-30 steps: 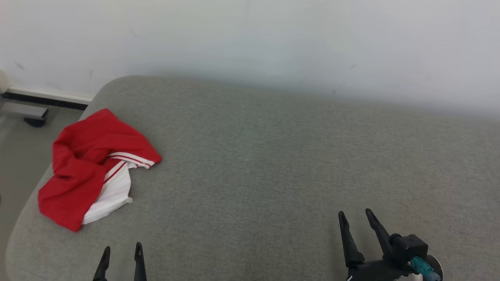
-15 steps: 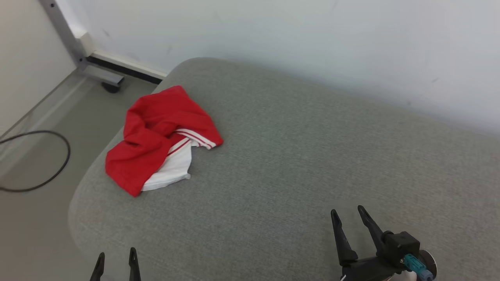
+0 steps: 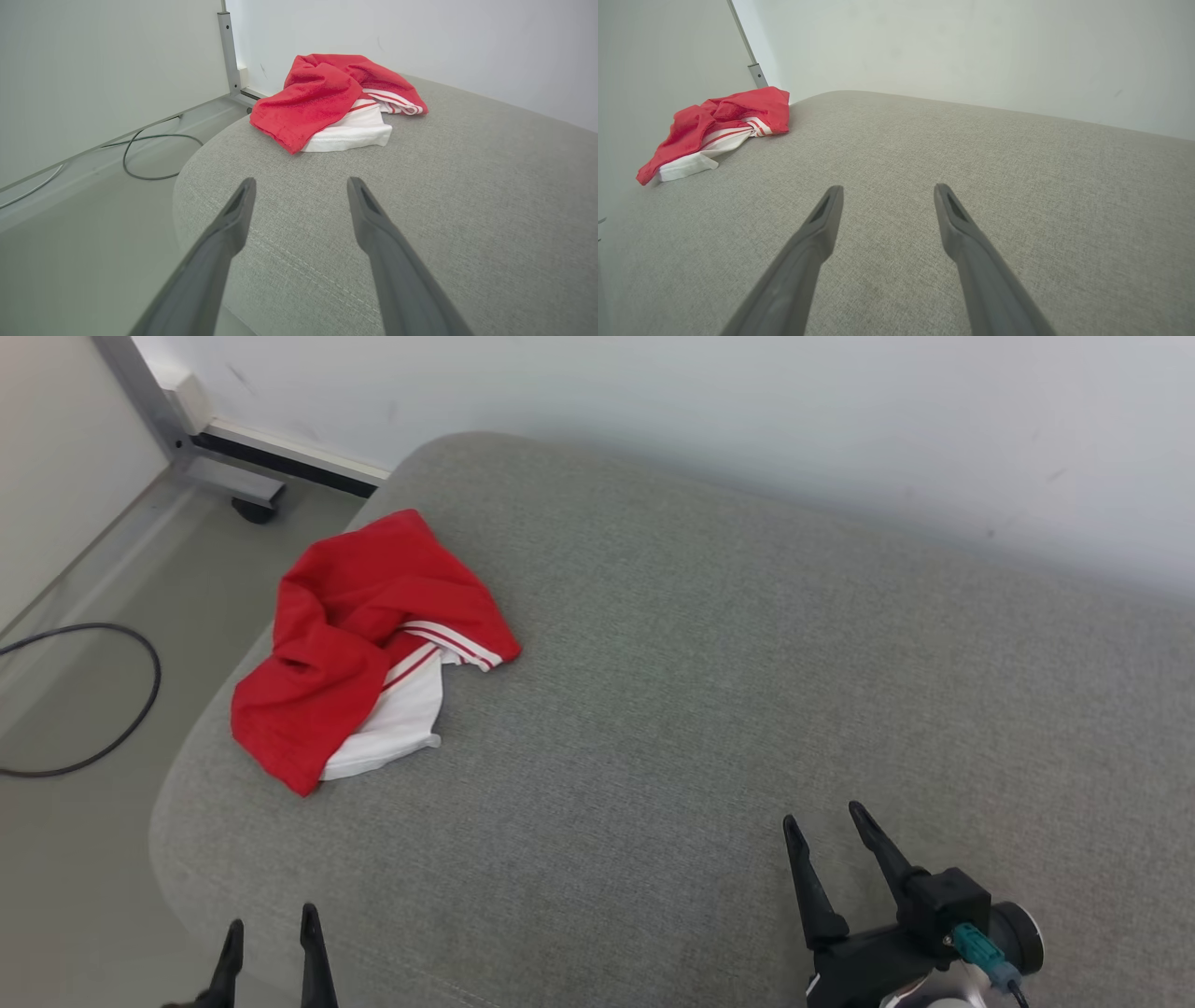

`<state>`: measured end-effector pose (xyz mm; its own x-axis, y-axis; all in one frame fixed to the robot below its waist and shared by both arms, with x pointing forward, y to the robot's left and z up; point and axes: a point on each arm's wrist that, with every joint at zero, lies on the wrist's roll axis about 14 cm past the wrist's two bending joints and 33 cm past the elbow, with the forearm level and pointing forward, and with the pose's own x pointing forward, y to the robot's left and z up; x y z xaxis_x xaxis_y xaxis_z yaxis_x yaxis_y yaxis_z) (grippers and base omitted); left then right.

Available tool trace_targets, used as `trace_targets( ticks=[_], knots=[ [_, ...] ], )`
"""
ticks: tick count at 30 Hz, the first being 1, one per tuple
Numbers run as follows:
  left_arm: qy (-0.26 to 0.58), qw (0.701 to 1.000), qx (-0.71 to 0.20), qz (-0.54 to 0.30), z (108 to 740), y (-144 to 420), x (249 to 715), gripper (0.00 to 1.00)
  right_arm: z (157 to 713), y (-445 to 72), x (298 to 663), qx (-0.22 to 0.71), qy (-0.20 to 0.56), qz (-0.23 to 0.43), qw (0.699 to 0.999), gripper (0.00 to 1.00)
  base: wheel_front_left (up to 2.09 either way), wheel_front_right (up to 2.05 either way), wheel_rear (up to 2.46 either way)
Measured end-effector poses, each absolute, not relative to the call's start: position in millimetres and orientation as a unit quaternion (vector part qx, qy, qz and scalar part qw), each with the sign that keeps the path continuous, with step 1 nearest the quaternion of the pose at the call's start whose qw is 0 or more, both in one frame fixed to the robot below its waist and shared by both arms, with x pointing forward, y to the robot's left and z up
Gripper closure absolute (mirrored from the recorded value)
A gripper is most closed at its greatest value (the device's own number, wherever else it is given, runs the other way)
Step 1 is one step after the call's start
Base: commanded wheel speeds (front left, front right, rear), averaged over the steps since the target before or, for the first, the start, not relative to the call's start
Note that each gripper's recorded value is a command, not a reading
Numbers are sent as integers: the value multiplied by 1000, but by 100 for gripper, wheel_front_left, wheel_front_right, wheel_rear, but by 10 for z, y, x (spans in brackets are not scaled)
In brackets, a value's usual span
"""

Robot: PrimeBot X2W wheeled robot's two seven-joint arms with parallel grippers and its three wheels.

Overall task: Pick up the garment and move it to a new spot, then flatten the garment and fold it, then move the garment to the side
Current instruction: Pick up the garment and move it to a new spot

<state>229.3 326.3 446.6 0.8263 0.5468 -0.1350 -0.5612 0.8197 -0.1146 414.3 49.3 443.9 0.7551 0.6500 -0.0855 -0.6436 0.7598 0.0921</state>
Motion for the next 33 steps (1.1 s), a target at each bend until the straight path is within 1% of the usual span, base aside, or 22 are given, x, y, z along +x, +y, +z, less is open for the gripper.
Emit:
trace_targets(
  ticks=[5,11,14,19,24,28,33],
  knots=[
    [40,959,-67,272,4535,3360,2590,0,4426,393,4259,22,51,336,940,0,0,0,0],
    [49,969,-31,242,4613,3608,3060,0,4384,259,4374,15,47,329,943,0,0,0,0],
    [78,969,-29,233,4495,3709,3251,0,4398,193,4427,13,41,325,945,0,0,0,0],
    [95,972,-13,213,4477,3771,3600,0,4404,53,4496,11,34,313,949,0,0,0,0],
    [146,967,-3,208,4303,3898,3825,0,4349,-162,4572,0,36,295,955,0,0,0,0],
    [178,963,-7,201,4138,3868,3992,0,4305,-347,4632,-5,39,276,960,0,0,0,0],
    [232,944,-13,236,3891,3968,4052,0,4169,-567,4669,-13,55,255,965,0,0,0,0]
  ],
)
